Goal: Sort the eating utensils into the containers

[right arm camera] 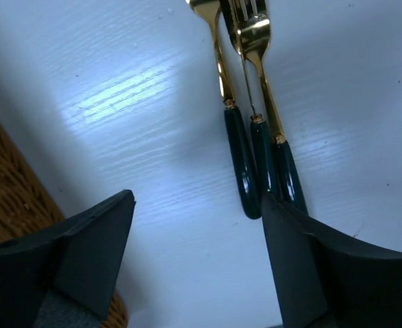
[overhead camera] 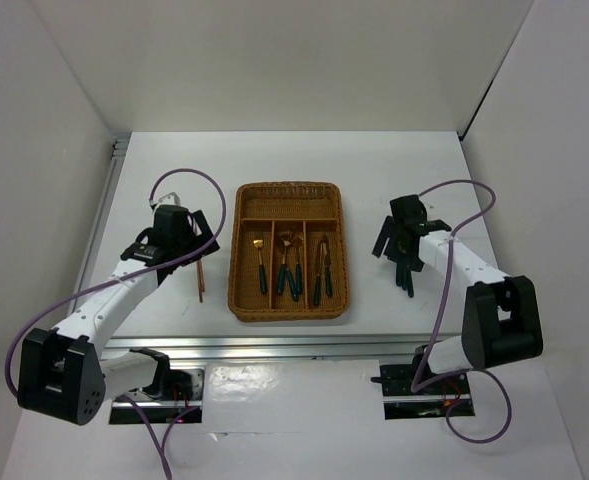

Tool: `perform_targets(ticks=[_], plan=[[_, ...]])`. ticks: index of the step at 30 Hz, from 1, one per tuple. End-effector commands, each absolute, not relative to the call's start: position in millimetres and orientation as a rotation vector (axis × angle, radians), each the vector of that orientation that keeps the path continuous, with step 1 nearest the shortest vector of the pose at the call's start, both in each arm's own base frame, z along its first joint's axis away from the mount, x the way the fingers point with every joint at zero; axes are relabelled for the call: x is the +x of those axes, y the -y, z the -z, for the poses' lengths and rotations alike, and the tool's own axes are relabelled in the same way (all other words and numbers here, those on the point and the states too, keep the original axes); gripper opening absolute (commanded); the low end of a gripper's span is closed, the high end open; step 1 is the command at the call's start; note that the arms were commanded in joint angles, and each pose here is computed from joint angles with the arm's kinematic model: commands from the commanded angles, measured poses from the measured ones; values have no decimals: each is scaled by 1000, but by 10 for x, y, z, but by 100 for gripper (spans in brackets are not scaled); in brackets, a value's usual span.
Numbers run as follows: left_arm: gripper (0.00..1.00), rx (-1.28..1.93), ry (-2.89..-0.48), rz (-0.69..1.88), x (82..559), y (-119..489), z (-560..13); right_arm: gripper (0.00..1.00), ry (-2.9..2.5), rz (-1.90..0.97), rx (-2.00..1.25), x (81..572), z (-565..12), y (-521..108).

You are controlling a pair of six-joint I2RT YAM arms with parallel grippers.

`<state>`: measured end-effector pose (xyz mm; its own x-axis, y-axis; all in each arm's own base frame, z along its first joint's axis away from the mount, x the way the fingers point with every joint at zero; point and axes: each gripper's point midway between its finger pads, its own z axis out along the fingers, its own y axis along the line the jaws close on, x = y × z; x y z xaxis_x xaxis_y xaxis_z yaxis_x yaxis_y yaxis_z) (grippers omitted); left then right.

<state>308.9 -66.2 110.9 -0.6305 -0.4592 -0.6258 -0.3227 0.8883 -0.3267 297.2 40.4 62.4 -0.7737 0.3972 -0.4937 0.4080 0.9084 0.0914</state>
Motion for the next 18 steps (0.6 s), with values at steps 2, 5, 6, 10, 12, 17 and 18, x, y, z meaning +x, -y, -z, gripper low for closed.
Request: perform_targets(ticks=[2,5,6,10,12,17,18], plan=[[100,-534,-2290,241,3130,658,-1118,78,-2544,-42,572,3077,-516,-402],[100,-531,-2303,246,3144,677,-1073,72,-2540,-42,560,3097,-480,-402],[100,-531,-2303,246,3144,678,-1073,71,-2558,-34,561,3061,-424,-396],[100,-532,-2312,242,3143,677,-1045,67,-2569,-43,559,3073,-376,-417],[100,-532,-2312,242,3143,677,-1045,65,-2580,-36,548,3055,-328,-411],[100,-537,-2317,228,3146,661,-1017,61,-2589,-16,552,3060,-270,-393],[100,-537,-2317,228,3146,661,-1017,61,-2599,-11,553,3051,-239,-392]])
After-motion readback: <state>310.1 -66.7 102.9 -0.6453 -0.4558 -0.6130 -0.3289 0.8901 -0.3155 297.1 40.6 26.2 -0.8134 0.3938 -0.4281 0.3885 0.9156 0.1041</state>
